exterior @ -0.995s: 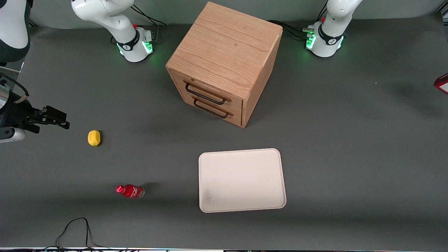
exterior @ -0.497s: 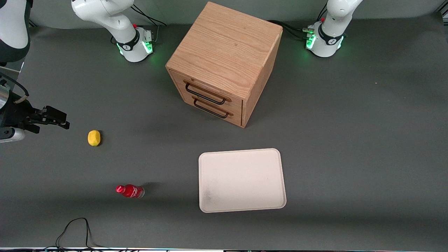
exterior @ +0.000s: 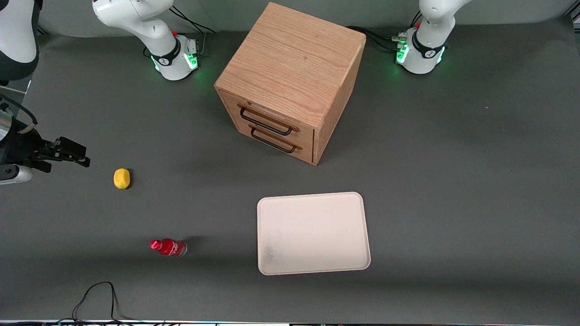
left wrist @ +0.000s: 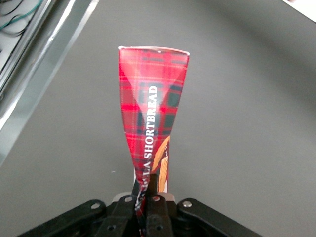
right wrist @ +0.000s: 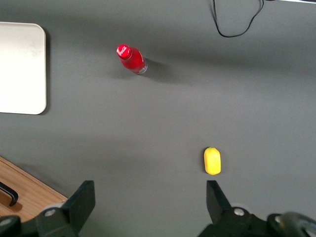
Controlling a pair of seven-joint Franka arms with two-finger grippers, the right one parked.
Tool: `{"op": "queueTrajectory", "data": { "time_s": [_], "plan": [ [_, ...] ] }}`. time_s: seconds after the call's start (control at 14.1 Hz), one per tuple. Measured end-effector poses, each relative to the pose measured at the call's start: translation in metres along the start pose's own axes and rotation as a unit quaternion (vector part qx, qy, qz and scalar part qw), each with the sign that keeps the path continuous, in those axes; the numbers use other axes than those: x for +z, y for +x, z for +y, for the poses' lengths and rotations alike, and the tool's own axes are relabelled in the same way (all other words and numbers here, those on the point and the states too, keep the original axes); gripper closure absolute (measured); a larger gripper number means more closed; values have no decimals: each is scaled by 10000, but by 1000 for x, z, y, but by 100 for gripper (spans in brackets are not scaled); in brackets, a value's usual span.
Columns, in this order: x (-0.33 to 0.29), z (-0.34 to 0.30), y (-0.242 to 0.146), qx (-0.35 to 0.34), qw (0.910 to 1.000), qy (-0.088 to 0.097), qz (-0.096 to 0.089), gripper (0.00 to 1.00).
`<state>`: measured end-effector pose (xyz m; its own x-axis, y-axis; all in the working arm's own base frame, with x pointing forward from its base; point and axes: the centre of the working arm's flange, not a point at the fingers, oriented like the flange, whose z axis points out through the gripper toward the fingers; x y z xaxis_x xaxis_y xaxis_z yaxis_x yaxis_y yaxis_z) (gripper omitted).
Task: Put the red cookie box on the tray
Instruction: 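Carry the held box toward the white tray with the left gripper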
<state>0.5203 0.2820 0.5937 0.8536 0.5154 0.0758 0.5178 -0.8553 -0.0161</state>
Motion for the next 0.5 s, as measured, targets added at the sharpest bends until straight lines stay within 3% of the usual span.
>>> {"op": "queueTrajectory", "data": {
  "time_s": [0.21,0.5],
  "plan": [
    [3,111,-14,703,9975,44,-29,96],
    [0,246,-60,1443,9895,16,12,96]
  ]
}}
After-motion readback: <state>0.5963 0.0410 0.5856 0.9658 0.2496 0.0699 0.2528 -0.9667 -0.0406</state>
